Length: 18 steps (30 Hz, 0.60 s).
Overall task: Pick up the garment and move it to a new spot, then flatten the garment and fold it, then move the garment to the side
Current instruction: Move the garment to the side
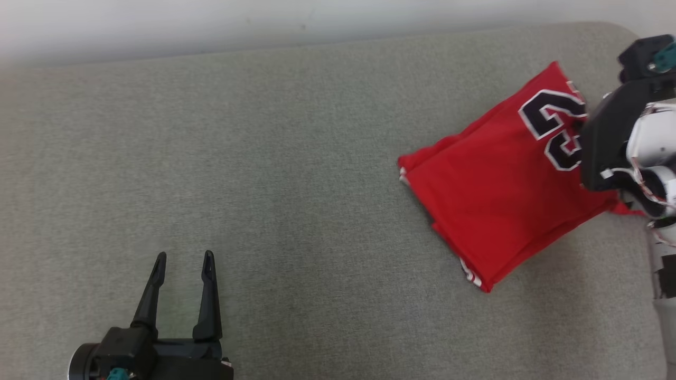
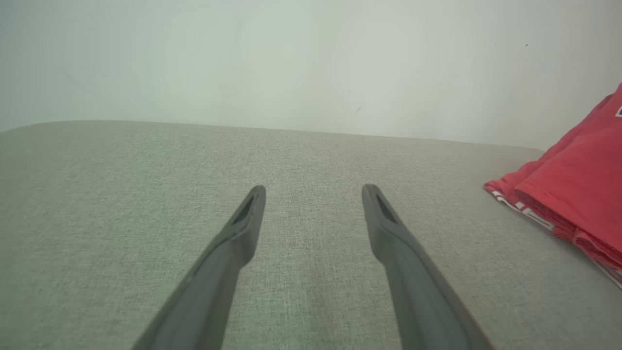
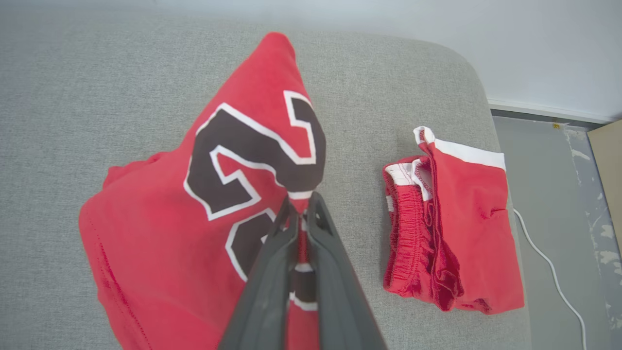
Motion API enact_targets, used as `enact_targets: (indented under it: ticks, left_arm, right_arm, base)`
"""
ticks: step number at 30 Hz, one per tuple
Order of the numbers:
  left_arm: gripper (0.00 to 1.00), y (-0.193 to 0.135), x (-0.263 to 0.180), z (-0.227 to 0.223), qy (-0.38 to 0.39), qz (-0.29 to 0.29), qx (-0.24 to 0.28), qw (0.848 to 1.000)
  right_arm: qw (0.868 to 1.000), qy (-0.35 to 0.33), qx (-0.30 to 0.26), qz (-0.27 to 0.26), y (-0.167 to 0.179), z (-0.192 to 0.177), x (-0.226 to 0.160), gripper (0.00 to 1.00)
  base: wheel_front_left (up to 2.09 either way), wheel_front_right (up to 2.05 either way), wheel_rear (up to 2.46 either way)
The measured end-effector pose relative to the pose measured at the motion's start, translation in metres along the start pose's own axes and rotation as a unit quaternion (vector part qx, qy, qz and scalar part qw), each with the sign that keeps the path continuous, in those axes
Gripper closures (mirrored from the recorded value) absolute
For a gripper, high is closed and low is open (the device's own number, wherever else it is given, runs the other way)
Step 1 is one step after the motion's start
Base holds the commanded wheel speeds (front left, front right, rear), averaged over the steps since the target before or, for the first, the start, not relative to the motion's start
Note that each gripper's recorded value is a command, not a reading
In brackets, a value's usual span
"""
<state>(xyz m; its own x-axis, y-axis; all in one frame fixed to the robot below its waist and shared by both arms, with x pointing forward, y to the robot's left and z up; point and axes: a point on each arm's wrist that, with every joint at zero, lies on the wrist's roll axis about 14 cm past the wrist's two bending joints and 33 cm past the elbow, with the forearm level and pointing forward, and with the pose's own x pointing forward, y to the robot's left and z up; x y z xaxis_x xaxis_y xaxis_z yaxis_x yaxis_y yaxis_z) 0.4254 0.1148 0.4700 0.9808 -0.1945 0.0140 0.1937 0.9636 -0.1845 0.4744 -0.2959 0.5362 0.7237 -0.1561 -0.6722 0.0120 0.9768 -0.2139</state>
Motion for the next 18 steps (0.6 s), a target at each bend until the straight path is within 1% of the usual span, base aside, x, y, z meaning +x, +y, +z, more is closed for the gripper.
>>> enact_targets:
  ticks: [3, 9, 14, 18]
  left_arm:
    - [0.00, -0.004, 0.006, -0.006, 0.006, -0.008, -0.003, 1.000]
    - [0.00, -0.010, 0.018, -0.019, 0.018, -0.025, -0.001, 1.000]
    - [0.00, -0.011, 0.024, -0.032, 0.031, -0.034, 0.000, 0.999]
    - [0.00, -0.012, 0.029, -0.037, 0.034, -0.043, 0.005, 0.998]
  right_arm:
    - [0.999, 0.009, 0.010, -0.031, -0.023, -0.004, 0.000, 1.00]
    - [0.995, 0.004, 0.026, -0.093, -0.068, -0.001, -0.003, 1.00]
    - [0.989, 0.008, 0.043, -0.139, -0.098, -0.007, -0.002, 1.00]
    - [0.983, -0.004, 0.054, -0.177, -0.122, -0.003, -0.003, 1.00]
  base:
    - [0.00, 0.00, 0.00]
    - [0.00, 0.00, 0.00]
    - [0.00, 0.00, 0.00]
    - [0.00, 0.00, 0.00]
